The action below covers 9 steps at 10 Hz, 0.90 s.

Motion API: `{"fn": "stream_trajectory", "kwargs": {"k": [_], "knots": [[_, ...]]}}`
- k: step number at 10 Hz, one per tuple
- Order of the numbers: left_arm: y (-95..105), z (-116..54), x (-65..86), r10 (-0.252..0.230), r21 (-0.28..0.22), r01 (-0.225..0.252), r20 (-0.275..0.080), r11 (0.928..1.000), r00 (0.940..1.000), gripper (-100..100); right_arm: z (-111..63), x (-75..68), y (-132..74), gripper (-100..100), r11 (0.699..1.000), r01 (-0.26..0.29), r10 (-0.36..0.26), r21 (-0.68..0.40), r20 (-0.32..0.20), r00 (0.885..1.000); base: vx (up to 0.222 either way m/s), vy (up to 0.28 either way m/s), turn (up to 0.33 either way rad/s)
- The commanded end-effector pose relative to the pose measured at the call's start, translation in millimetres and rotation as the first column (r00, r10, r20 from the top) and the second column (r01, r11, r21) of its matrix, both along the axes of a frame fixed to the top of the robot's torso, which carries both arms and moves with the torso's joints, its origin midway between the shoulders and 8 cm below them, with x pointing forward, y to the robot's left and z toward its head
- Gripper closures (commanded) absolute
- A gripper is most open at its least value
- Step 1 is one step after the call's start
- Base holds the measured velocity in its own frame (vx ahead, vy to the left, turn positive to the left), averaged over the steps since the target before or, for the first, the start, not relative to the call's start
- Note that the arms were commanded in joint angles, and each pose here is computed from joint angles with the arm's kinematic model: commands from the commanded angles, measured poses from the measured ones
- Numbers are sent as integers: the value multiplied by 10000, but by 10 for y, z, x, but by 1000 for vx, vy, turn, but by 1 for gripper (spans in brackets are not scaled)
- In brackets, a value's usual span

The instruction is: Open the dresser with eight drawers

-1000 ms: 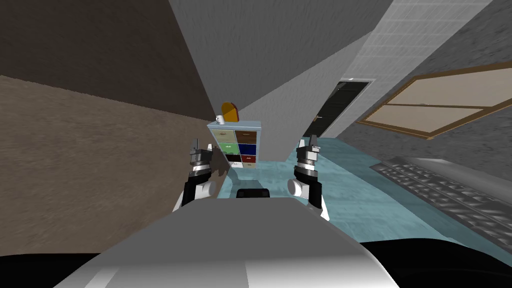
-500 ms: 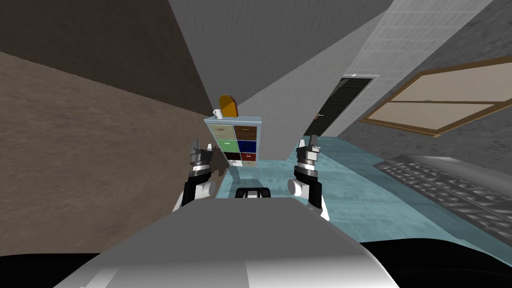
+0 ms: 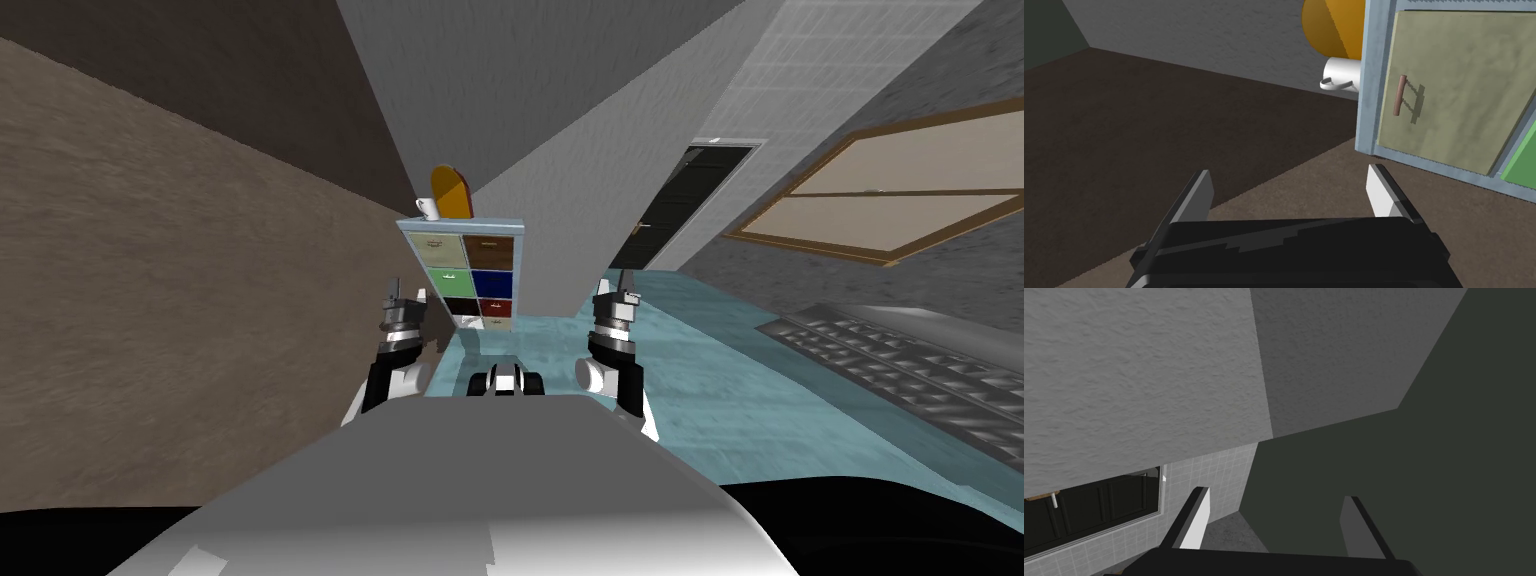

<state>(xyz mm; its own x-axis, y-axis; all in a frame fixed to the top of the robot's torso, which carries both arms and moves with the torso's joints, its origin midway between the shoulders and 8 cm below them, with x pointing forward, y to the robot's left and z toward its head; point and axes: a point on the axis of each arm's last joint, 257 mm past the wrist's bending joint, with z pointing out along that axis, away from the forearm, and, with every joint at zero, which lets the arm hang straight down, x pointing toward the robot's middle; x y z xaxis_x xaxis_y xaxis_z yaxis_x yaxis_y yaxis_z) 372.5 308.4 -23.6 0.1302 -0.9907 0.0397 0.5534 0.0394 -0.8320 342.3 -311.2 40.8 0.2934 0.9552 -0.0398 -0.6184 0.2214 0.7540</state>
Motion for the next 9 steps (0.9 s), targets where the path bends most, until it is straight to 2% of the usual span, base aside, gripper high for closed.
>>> {"fn": "stream_trajectory", "kwargs": {"k": [1,4,9], "knots": [[-26,-105,61,-220,527,234,-278,9983,9994,-100,0,0,0,0,10000,0,0,0,-1,10000,53,-34,-13],[-27,-290,142,-317,885,373,-634,9954,9975,-100,0,0,0,0,10000,0,0,0,-1,10000,76,-44,-16],[7,-654,265,-262,1038,389,-1207,9938,9923,-100,0,0,0,0,10000,1,-1,0,-1,10000,82,-44,-18]]}}
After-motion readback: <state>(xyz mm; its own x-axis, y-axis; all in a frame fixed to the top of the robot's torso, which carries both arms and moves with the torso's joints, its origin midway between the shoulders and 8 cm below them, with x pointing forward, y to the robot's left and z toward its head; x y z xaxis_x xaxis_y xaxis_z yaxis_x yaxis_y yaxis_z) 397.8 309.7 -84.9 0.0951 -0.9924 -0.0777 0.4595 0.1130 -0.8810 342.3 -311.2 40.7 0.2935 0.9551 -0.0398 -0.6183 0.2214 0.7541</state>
